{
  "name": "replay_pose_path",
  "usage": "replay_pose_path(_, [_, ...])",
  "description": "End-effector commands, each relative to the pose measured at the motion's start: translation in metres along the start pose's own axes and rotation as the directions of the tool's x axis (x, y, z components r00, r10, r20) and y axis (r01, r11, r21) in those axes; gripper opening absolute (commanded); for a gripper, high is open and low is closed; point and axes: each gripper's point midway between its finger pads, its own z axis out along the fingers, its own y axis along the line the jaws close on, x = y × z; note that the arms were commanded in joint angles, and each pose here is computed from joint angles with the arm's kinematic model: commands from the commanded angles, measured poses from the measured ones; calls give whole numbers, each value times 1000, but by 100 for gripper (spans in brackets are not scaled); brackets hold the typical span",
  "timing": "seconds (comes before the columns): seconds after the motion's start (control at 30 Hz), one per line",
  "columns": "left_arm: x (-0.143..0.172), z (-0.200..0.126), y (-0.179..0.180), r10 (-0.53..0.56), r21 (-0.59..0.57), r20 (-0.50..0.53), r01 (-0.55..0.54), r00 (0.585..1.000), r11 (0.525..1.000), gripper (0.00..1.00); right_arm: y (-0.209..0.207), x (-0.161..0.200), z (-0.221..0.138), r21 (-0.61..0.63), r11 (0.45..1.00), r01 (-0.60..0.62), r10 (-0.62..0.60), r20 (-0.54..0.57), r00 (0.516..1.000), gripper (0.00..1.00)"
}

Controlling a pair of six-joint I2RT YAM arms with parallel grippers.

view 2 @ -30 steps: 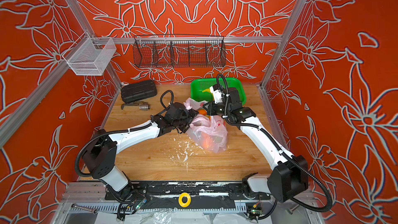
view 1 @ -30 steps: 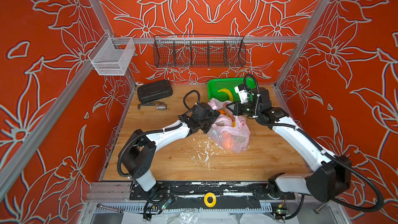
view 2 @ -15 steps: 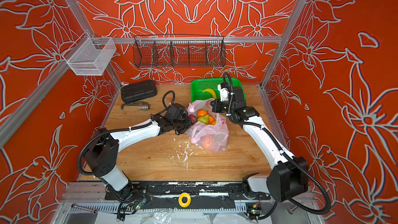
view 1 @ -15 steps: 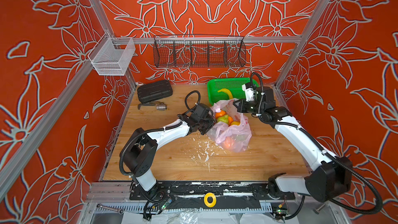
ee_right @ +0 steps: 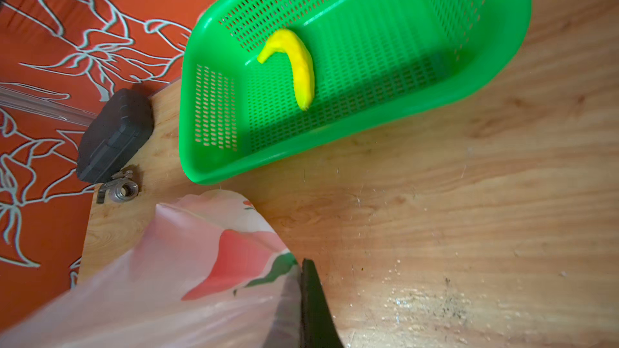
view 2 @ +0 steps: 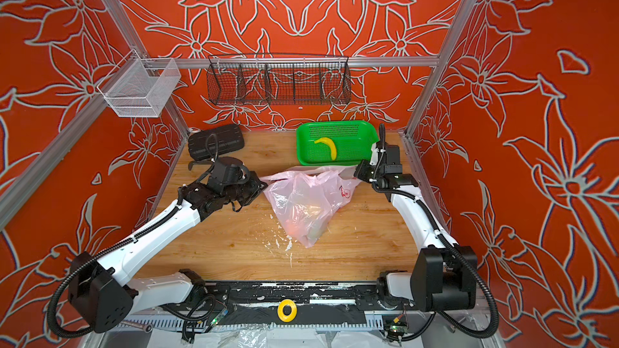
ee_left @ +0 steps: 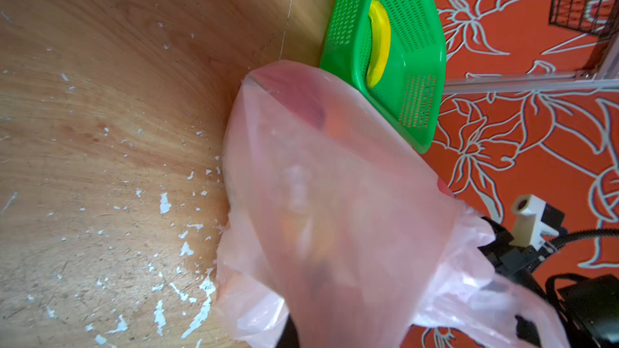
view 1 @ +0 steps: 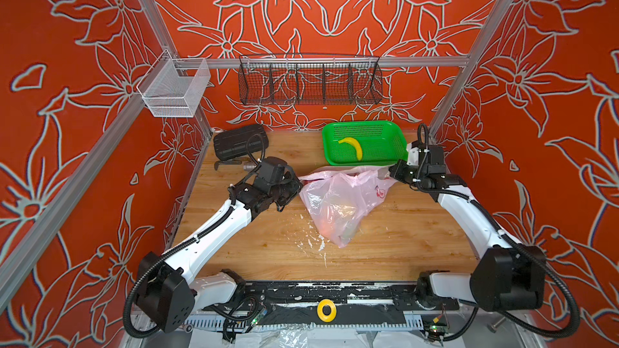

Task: Untie the knot of the plastic bag and take out the fruit
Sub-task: Open the plastic bag at the center of the table.

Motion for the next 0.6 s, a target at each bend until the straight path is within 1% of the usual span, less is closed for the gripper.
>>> replay_pose_path(0.0, [5,8,5,51,-1,-38,-51,998,999,7,25,-11,-6,-148,989,-15,20,31,999,10])
replay_pose_path(0.03, [7,11,0,79,21,-58,-78,995,997,17,33,-7,-7,-193,981,-5,8,16,1000,21])
replay_pose_path(0.07, [8,13,-3,100,37,-69,-98,993,995,28,38,-5,-10,-215,977,8,-6,10,1000,29])
replay_pose_path(0.1, [8,13,-11,141,66,-71,-136,987,988,44,39,-3,-13,-217,976,22,-21,6,1000,38])
replay_pose_path(0.13, [6,11,-18,202,91,-60,-196,978,976,57,39,-3,-19,-205,978,37,-35,17,999,45])
replay_pose_path(0.17, [4,7,-25,260,105,-42,-254,965,961,65,38,-3,-24,-192,980,48,-44,26,999,49])
replay_pose_path(0.2, [-2,0,-34,335,112,-5,-332,942,936,72,38,-4,-32,-179,982,62,-55,43,998,54])
replay_pose_path(0.23, [-10,-9,-42,406,105,41,-408,913,907,75,41,-5,-40,-181,980,82,-72,61,996,56])
replay_pose_path(0.27, [-17,-17,-49,473,93,82,-479,877,873,76,46,-6,-48,-194,975,111,-97,82,992,59])
replay_pose_path(0.33, [-25,-35,-69,625,92,155,-642,765,761,76,62,-4,-66,-225,955,193,-166,136,977,64])
replay_pose_path(0.4, [-26,-45,-87,730,102,196,-754,655,649,77,77,-2,-81,-239,933,269,-230,181,956,68])
replay_pose_path(0.47, [-25,-47,-104,798,127,216,-827,563,548,78,94,3,-95,-269,903,335,-284,210,935,71])
replay_pose_path(0.5, [-21,-46,-110,835,150,210,-861,509,487,79,105,6,-101,-293,882,368,-313,219,924,71])
replay_pose_path(0.57, [-11,-43,-120,890,201,190,-904,415,378,81,125,17,-110,-350,836,423,-368,215,905,72])
